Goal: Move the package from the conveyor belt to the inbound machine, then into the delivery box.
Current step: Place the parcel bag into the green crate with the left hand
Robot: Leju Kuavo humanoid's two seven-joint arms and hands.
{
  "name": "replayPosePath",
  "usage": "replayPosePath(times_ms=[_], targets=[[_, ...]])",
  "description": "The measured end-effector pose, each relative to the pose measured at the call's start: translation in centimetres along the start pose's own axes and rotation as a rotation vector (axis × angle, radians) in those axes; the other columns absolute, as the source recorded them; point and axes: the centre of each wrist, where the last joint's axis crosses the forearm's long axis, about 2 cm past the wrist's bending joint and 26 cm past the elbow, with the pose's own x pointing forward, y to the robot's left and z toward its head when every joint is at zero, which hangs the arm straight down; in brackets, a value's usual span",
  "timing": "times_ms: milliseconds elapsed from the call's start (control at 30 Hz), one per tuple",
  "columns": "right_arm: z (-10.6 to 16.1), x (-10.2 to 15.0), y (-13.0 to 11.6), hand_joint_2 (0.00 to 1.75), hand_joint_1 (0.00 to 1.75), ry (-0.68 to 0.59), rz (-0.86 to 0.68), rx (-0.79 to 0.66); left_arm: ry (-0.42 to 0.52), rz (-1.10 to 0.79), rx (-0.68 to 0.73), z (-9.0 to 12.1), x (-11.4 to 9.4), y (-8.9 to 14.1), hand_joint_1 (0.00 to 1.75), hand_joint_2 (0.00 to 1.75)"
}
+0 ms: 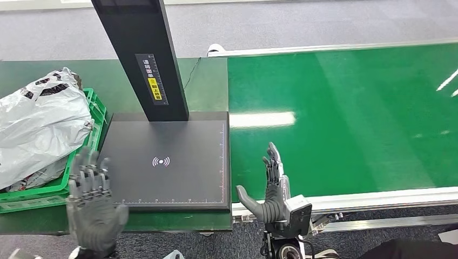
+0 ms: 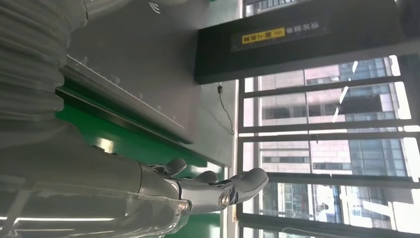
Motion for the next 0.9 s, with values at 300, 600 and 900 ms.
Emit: replayPosePath(times_ms=[300, 600, 900], targets=[[0.9, -0.2, 0.5, 1.75, 0.0, 0.023, 0.037, 0.021, 0.2, 0.017, -0.096, 2.4, -2.7, -2.5, 0.0, 1.75], [1.3, -0.4, 0.7, 1.75, 0.0, 0.034, 0.039, 0.039, 0.301, -0.027, -0.124, 3.5, -3.7, -2.5, 0.0, 1.75], [1.6, -1.0, 0.8, 1.75, 0.0, 0.047, 0.035, 0.055, 0.356, -0.064, -0.129, 4.8, -4.0, -2.9, 0.0, 1.75]])
